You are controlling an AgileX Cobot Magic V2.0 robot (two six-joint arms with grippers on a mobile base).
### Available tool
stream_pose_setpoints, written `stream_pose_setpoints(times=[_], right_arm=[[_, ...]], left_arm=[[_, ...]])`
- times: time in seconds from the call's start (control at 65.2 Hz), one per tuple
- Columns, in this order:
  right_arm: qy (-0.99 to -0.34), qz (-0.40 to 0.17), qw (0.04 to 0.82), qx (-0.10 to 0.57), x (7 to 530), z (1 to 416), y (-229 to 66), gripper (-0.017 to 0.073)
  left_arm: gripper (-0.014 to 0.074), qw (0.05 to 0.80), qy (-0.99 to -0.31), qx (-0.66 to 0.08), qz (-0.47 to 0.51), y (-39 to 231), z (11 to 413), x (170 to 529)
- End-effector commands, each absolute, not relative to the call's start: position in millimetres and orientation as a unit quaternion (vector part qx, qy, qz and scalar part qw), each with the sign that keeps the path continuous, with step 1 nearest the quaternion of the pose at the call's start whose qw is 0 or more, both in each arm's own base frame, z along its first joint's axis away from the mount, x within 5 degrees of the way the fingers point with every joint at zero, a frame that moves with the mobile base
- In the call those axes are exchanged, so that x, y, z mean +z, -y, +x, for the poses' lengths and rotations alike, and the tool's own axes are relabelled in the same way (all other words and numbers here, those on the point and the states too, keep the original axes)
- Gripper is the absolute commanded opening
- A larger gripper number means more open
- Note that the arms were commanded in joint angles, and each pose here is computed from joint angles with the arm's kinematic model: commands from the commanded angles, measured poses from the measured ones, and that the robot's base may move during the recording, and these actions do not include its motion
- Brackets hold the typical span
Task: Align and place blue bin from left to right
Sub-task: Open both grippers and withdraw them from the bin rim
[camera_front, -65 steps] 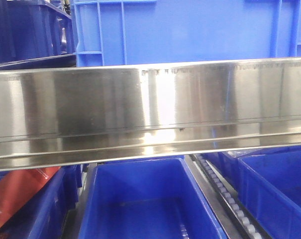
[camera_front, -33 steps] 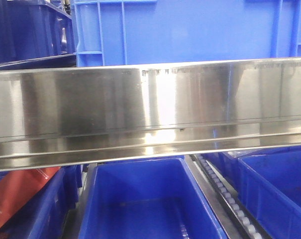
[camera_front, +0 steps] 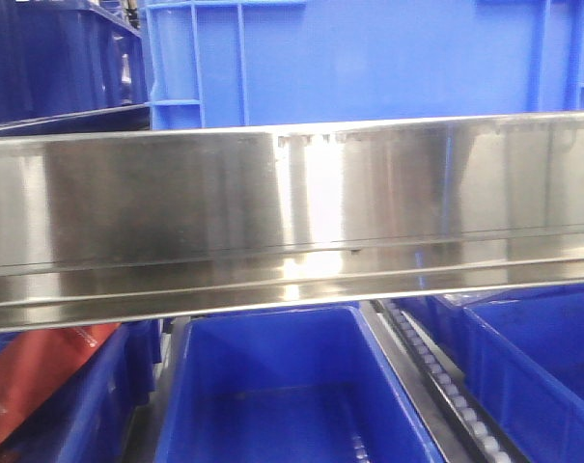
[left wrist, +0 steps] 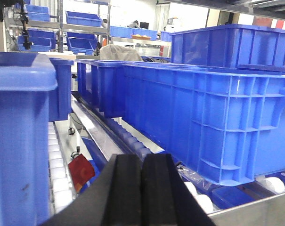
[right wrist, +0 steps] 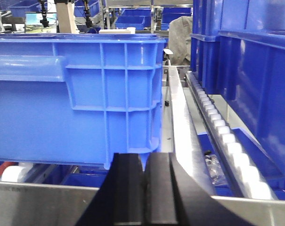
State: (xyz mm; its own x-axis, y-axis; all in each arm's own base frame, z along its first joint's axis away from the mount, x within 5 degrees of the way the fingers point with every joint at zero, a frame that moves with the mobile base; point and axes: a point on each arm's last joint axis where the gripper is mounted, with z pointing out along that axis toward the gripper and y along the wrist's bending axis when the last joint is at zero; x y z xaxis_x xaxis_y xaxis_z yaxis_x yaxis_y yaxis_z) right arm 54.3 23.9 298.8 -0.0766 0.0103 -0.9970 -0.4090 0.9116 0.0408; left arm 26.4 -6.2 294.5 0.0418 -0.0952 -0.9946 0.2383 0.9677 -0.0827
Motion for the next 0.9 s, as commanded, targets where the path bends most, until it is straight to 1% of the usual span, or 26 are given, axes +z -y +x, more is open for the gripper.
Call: stream_pose_setpoints(times=[0.0, 0.889], right_arm=[[-0.706, -0.141, 0.677, 0.152, 301.2, 54.1, -23.3, -0.0162], [-0.706, -0.141, 0.677, 0.152, 301.2, 54.1, -23.3, -0.0162]], left_arm=[[-0.0111, 0.729, -0.672, -0.116, 0.055, 5.8, 25.0, 296.6], [-0.0111, 0.729, -0.672, -0.116, 0.055, 5.8, 25.0, 296.6]])
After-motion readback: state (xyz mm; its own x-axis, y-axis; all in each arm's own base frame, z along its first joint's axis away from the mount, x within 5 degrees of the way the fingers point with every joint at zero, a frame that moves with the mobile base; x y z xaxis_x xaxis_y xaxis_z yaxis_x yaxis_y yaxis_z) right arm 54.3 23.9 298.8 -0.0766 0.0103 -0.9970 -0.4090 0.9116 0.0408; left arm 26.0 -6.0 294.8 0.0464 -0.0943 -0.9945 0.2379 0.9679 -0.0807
